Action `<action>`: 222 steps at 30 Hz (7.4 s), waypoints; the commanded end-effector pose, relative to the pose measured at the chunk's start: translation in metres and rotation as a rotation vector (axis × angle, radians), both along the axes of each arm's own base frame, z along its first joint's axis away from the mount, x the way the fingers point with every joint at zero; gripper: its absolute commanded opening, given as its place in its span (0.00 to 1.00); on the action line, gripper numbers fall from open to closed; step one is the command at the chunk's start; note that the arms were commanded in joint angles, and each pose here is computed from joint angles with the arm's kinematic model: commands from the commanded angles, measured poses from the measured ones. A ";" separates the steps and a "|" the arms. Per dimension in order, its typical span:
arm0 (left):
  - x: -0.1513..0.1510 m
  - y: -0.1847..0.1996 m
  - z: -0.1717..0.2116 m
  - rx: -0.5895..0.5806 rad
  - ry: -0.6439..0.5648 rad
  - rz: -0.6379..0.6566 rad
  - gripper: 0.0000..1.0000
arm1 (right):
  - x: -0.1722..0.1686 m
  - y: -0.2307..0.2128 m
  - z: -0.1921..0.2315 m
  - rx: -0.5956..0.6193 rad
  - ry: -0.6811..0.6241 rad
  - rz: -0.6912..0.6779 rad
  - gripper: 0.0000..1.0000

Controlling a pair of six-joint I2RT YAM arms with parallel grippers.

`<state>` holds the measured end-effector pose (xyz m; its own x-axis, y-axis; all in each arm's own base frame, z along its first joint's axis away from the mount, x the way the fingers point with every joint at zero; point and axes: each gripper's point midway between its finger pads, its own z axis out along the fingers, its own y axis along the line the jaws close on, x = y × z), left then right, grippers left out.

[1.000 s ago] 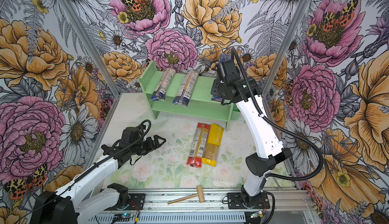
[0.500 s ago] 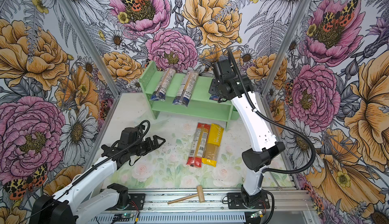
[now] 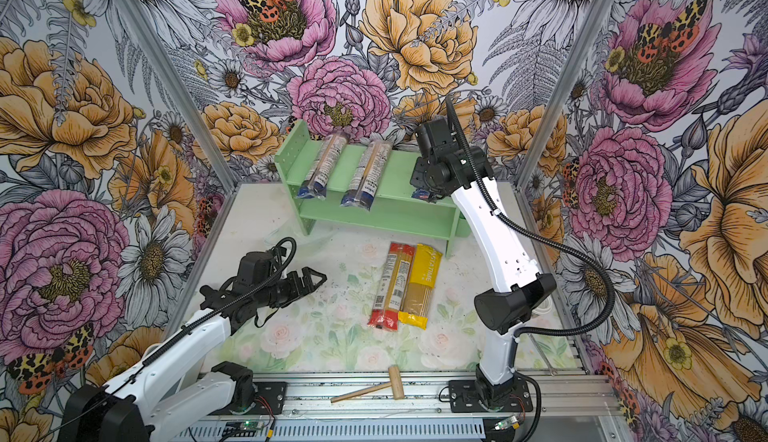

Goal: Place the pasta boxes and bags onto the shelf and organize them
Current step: 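Carry the upright Barilla box with the right gripper onto the shelf's upper tier, then lower the Barilla box beside the clear-wrapped packs with the right gripper, then open the right gripper to release the Barilla box on the shelf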

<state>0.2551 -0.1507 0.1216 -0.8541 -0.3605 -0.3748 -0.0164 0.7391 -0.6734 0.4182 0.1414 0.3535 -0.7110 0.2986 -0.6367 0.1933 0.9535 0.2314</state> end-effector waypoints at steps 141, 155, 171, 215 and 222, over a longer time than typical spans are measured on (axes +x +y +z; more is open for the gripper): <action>-0.002 0.006 0.011 -0.012 -0.037 0.014 0.99 | -0.004 -0.001 -0.018 -0.005 0.050 0.020 0.34; -0.002 0.006 0.008 -0.008 -0.029 0.013 0.99 | -0.004 0.000 -0.030 -0.023 0.079 0.028 0.40; -0.003 0.006 0.008 -0.010 -0.032 0.014 0.99 | -0.004 0.001 -0.038 -0.030 0.102 0.040 0.45; -0.004 0.008 0.006 -0.003 -0.027 0.020 0.99 | -0.008 -0.002 -0.032 -0.057 0.094 0.065 0.69; -0.003 0.008 0.007 -0.004 -0.029 0.021 0.99 | -0.009 -0.003 -0.029 -0.076 0.093 0.082 0.74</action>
<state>0.2517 -0.1459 0.1304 -0.8390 -0.3748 -0.3945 -0.0077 0.7330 -0.6801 0.4150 0.1465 0.3020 -0.8153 0.2002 -0.5434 0.1433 0.9789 0.1456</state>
